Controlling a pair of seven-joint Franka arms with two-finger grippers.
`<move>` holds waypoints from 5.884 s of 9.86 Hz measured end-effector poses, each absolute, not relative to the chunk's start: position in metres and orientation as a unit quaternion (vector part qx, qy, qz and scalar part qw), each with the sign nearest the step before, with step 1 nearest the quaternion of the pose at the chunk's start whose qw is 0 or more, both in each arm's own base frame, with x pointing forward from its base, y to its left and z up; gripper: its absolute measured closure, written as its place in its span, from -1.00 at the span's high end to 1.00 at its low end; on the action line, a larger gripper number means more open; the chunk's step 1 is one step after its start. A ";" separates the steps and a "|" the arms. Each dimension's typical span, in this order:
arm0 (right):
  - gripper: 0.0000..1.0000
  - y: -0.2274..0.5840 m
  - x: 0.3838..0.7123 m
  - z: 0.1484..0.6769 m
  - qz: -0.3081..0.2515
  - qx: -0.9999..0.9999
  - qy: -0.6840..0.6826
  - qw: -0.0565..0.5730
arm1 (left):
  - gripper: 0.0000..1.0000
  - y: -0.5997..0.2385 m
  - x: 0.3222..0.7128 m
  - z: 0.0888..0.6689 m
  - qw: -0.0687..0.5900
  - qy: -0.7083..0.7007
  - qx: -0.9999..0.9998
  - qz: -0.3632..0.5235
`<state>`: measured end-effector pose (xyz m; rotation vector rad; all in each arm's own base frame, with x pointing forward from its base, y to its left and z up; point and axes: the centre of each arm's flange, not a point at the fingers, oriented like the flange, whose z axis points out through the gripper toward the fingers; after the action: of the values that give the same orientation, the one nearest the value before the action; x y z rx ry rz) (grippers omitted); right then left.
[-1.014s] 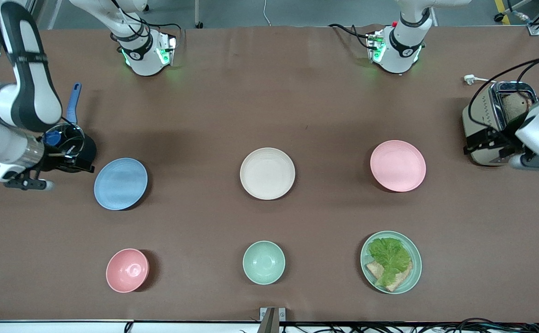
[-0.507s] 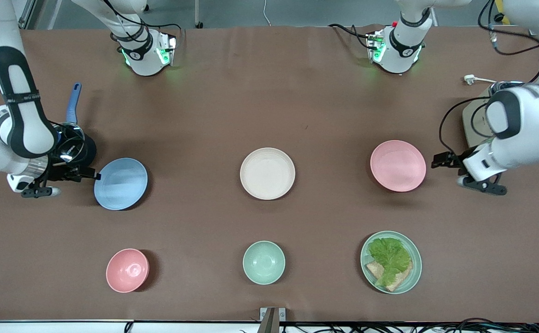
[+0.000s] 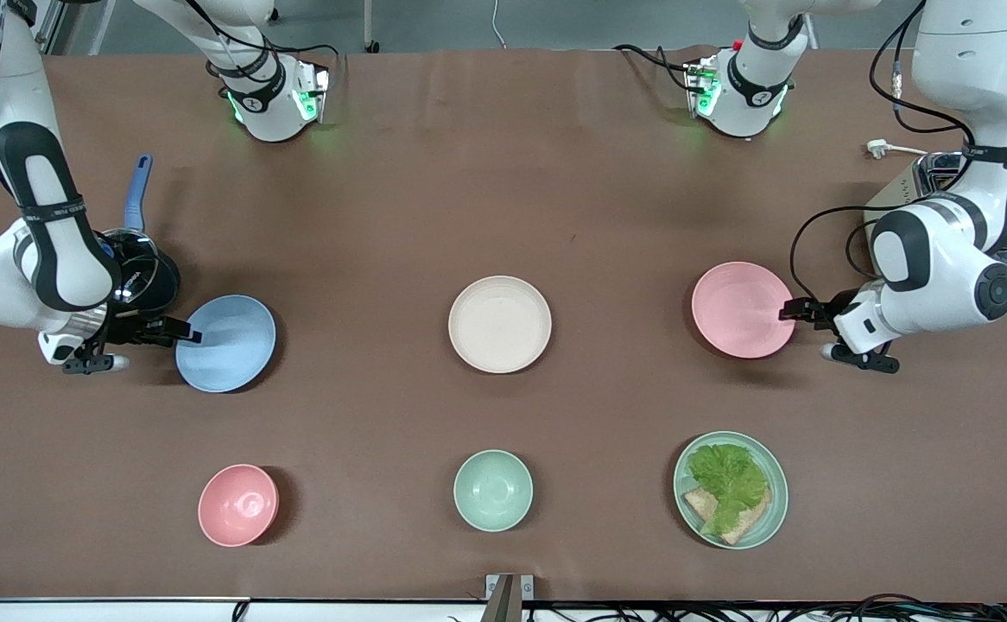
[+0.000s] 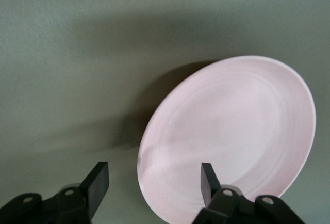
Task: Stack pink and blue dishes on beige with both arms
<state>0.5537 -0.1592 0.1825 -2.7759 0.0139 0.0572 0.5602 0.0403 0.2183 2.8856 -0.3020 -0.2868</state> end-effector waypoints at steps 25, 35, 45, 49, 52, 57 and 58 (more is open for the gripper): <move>-0.85 0.096 0.620 0.384 0.148 -0.953 0.174 0.200 | -0.59 -0.438 0.521 0.252 0.069 -0.010 0.997 -0.040; -0.87 0.316 0.514 0.293 0.074 -0.960 0.159 0.218 | 1.00 -0.204 0.579 0.471 0.005 -0.042 0.997 0.067; 0.64 0.318 0.508 0.279 0.056 -0.966 0.147 0.205 | 1.00 -0.075 0.514 0.691 0.009 -0.031 0.999 0.041; 1.00 0.156 0.536 0.466 0.006 -0.993 0.115 -0.003 | 1.00 -0.076 0.540 0.668 0.008 -0.031 0.999 0.024; 1.00 0.051 0.556 0.572 -0.005 -0.986 0.165 -0.018 | 1.00 -0.074 0.546 0.672 0.009 -0.028 0.999 0.029; 1.00 -0.024 0.544 0.648 0.000 -0.992 0.126 -0.015 | 1.00 -0.072 0.543 0.675 0.009 -0.022 0.999 0.027; 1.00 -0.025 0.542 0.647 0.007 -0.993 0.116 -0.015 | 1.00 -0.073 0.542 0.676 0.009 -0.016 0.999 0.027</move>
<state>0.5425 -0.0251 0.6466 -3.1510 0.3672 0.0207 0.5423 -0.0726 0.6758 3.1220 -0.0503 0.0858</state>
